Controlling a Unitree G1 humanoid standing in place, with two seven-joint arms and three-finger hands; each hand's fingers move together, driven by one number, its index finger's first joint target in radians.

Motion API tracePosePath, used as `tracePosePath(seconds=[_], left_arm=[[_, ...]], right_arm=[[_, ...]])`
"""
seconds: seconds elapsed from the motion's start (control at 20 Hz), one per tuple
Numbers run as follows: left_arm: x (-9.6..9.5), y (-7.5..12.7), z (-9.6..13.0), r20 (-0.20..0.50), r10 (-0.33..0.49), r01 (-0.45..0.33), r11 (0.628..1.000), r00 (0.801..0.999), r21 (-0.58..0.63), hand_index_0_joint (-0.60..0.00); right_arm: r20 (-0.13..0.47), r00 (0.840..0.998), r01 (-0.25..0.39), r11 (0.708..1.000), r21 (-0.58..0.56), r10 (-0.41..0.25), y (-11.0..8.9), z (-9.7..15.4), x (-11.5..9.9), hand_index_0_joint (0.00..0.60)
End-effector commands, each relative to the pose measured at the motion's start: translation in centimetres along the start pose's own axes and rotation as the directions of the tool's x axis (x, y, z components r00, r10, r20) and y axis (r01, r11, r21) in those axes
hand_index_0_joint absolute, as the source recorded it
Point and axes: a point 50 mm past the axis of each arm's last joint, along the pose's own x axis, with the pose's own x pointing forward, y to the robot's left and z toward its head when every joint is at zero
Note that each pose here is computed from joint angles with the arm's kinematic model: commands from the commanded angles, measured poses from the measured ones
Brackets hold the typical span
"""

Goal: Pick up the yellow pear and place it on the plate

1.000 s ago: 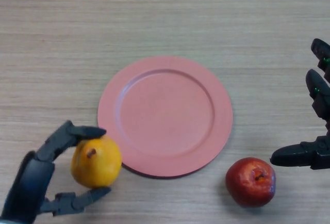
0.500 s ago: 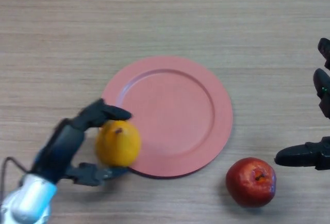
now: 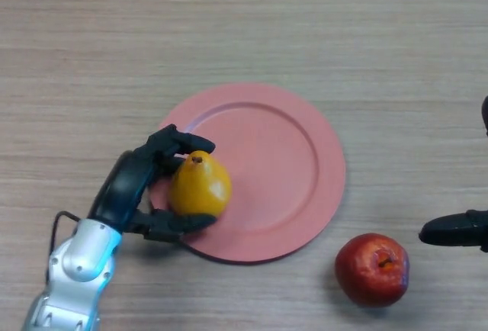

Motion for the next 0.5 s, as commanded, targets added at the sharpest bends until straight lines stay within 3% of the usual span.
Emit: tracePosePath(seconds=[0.05,0.15,0.3,0.35,0.5], left_arm=[[1.76,2.28,3.20,0.148,0.126,-0.113,0.989,0.981,-0.091,-0.600],[2.23,2.30,2.71,0.092,0.156,-0.150,0.986,0.983,-0.070,-0.600],[2.42,2.38,2.70,0.065,0.170,-0.166,0.984,0.983,-0.056,-0.600],[2.43,2.38,2.70,0.065,0.170,-0.167,0.985,0.983,-0.053,-0.499],[2.28,2.76,3.22,0.087,0.186,-0.182,0.982,0.979,-0.044,-0.099]], right_arm=[[0.188,0.982,0.041,0.995,-0.087,-0.025,-0.79,3.19,-0.76,0.000],[0.190,0.981,0.044,0.995,-0.088,-0.027,-0.88,3.31,-0.80,0.000],[0.197,0.980,0.047,0.994,-0.096,-0.027,-0.84,3.22,-0.83,0.000],[0.197,0.980,0.047,0.994,-0.096,-0.027,-0.84,3.21,-0.83,0.000],[0.192,0.981,0.044,0.994,-0.098,-0.024,-0.82,3.20,-0.73,0.000]])
